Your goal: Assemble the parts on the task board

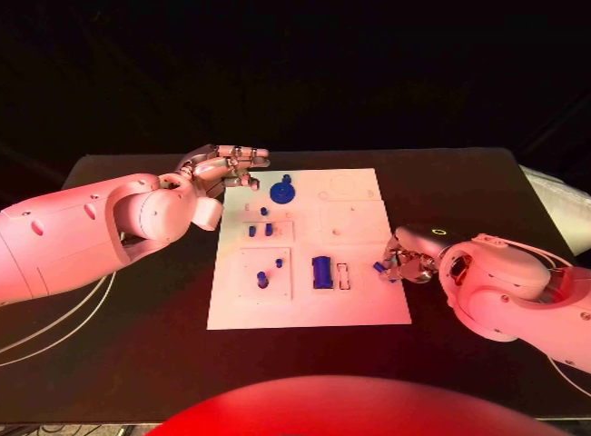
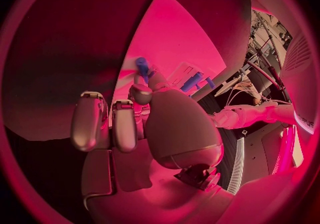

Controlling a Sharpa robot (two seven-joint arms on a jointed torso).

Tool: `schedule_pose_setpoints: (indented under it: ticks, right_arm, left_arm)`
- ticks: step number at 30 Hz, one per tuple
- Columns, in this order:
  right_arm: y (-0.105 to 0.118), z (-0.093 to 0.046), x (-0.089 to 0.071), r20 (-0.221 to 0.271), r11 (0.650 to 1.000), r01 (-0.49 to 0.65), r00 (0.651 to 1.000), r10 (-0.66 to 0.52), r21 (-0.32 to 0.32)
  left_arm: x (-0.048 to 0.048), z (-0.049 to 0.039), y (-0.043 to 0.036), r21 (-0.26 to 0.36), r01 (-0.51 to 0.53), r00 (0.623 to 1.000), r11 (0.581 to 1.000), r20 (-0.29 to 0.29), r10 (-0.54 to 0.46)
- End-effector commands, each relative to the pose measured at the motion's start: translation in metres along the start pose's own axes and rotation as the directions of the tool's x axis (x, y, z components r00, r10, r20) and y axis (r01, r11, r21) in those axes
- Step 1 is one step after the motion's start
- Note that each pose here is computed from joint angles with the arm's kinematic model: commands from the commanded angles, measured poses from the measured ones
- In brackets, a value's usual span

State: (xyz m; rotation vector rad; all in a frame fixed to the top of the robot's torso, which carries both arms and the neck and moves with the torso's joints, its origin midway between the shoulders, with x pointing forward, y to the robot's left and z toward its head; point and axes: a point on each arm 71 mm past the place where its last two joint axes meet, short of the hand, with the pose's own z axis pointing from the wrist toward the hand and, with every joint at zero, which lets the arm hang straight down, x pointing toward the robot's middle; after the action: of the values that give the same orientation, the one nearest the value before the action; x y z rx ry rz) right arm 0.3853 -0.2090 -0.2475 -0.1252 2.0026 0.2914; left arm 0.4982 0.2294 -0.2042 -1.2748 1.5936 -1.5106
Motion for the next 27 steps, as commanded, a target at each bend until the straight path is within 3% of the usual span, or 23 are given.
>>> schedule_pose_setpoints:
  ticks: [1,11,19,27]
  right_arm:
    - [0.001,0.002,0.008,-0.035,0.995,0.104,0.994,-0.104,0.000]
    - [0.007,0.005,0.010,-0.026,0.993,0.121,0.992,-0.121,-0.013]
    - [0.011,0.002,0.007,0.011,0.999,-0.048,0.999,0.048,-0.013]
    - [0.018,-0.005,0.000,0.046,0.970,-0.239,0.970,0.240,-0.032]
  left_arm:
    - [0.0023,0.0002,-0.0006,0.008,0.000,1.000,1.000,-0.022,0.001]
    - [0.0025,0.0002,-0.0006,0.010,0.000,1.000,1.000,-0.023,0.000]
    - [0.0025,0.0001,-0.0006,0.011,0.000,1.000,1.000,-0.023,0.000]
    - [0.0029,0.0004,-0.0003,0.011,0.001,1.000,1.000,-0.025,0.000]
